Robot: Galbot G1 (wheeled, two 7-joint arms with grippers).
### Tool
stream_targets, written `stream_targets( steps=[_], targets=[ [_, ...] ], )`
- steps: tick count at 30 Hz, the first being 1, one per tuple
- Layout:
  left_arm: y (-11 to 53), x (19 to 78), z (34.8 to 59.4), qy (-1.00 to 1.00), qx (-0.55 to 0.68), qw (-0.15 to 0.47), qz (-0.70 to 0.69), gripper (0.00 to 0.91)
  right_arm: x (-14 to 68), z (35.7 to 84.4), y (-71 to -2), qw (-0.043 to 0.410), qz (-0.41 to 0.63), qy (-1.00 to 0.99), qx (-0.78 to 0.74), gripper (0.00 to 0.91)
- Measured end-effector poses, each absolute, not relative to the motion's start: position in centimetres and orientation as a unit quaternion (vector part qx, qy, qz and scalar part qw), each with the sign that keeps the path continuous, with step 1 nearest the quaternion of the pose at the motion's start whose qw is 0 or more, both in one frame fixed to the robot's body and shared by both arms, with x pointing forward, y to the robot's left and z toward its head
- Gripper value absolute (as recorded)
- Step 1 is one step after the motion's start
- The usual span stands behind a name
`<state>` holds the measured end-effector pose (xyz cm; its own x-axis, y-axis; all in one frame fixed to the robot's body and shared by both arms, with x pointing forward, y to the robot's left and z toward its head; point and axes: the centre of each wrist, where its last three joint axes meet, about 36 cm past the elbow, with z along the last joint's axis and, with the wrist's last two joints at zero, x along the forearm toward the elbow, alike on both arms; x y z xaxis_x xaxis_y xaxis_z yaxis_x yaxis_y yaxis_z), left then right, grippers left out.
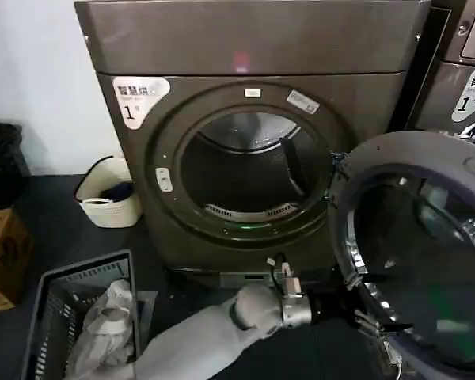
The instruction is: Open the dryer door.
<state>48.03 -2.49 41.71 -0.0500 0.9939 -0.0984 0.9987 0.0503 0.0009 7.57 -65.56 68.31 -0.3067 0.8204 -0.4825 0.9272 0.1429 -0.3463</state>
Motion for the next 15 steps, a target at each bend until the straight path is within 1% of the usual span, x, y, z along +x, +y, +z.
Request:
stream_targets(
  steps=[7,15],
  targets=[
    [-4.7,49.0,42.0,0.724,0.688,0.030,-0.039,0.907,6.0,69.1,-65.6,0.084,-0.296,0.734,0.605,0.907],
    [-6.6,50.0,42.9,0.726,0.686,0.033,-0.043,0.907,4.8,69.5,-65.8,0.084,-0.296,0.724,0.618,0.907]
  ],
)
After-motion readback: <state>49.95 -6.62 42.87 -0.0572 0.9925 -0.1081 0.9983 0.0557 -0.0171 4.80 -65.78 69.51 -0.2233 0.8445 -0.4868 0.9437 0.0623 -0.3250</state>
